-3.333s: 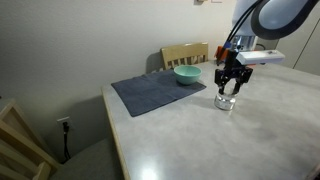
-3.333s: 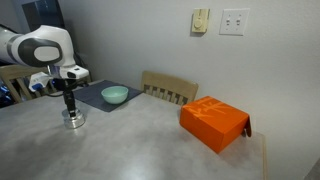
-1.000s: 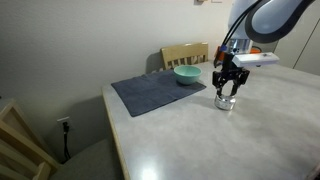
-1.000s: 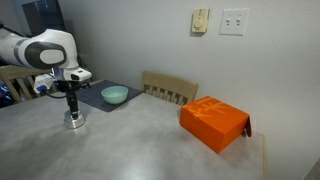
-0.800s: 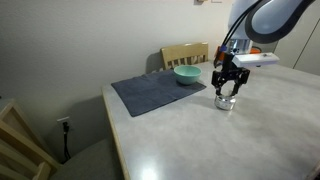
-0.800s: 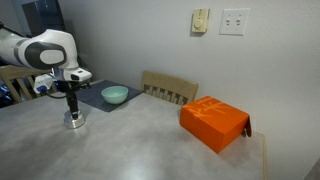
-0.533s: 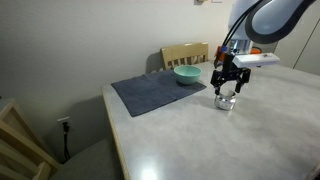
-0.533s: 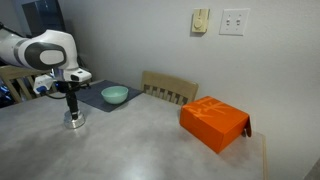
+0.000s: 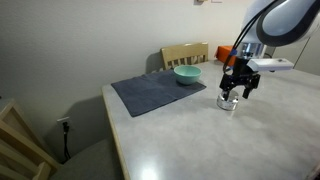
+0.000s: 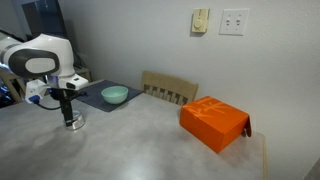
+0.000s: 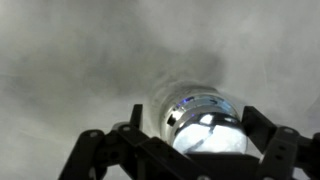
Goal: Put the silver lid on top of the silver tin
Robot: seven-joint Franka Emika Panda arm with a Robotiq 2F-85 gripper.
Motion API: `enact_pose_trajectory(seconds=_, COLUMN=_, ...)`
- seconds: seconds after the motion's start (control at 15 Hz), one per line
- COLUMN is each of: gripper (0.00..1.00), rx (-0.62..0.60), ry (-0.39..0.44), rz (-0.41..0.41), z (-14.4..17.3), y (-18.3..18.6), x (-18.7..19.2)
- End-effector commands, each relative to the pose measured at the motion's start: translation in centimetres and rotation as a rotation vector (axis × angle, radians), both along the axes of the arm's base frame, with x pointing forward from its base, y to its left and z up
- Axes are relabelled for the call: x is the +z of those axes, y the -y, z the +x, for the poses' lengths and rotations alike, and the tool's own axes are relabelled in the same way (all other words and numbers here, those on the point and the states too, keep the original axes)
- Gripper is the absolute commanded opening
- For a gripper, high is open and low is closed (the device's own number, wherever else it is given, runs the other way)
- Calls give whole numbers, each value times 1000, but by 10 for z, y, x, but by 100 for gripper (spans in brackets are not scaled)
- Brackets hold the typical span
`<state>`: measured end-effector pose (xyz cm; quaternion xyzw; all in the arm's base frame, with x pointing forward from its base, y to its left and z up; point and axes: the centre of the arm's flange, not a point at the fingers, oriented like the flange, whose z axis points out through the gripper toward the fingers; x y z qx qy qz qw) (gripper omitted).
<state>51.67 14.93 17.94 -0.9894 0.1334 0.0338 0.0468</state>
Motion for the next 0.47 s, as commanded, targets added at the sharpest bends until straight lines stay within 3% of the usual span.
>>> enact_pose_trajectory(seconds=0.0, gripper=100, rx=5, ry=17, rz=6, z=-4, y=2, x=2)
enact_pose_trajectory(seconds=0.4, gripper=100, rx=13, ry=43, rz=13, z=-13, y=4, x=10)
